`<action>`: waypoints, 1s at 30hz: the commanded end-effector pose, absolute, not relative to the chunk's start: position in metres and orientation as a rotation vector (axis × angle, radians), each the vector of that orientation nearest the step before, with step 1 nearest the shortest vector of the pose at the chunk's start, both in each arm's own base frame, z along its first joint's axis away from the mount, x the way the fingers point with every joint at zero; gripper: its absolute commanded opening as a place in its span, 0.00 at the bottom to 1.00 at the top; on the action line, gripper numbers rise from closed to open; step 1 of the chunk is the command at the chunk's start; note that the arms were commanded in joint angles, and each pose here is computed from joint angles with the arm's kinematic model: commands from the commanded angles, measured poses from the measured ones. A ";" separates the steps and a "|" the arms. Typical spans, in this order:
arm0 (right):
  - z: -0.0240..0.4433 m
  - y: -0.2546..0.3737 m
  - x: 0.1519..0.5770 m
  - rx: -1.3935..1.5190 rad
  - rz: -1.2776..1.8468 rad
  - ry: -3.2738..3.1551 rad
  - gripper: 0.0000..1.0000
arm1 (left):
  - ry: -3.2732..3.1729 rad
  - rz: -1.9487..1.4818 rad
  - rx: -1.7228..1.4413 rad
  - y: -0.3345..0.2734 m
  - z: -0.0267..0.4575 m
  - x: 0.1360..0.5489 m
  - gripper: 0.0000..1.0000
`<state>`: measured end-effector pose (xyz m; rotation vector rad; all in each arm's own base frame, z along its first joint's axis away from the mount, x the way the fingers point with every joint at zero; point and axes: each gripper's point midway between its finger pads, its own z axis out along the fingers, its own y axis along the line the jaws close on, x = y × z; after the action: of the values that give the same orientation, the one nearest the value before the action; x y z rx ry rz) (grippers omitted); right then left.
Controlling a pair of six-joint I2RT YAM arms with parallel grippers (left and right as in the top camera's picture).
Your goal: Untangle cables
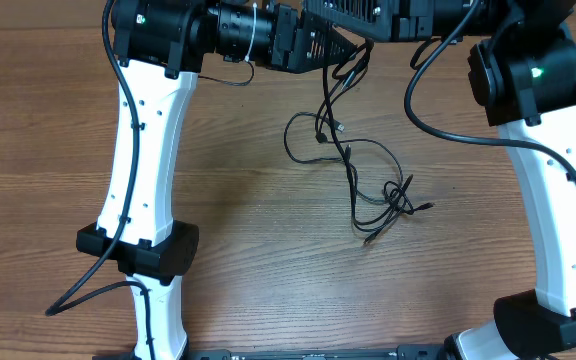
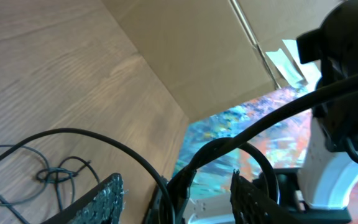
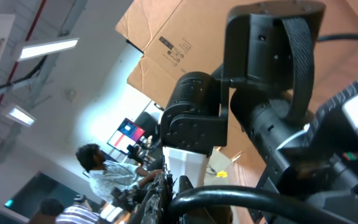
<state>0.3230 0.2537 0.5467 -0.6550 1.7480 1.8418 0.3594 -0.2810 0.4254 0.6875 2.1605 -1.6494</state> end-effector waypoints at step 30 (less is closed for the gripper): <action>0.556 0.253 0.324 -0.705 1.782 1.665 0.04 | 2.216 -1.759 0.826 -0.314 0.404 0.326 0.63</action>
<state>0.3213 0.2533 0.5536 -0.7181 1.6758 1.7948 0.3302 -0.3025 0.4180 0.8160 2.1702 -1.6914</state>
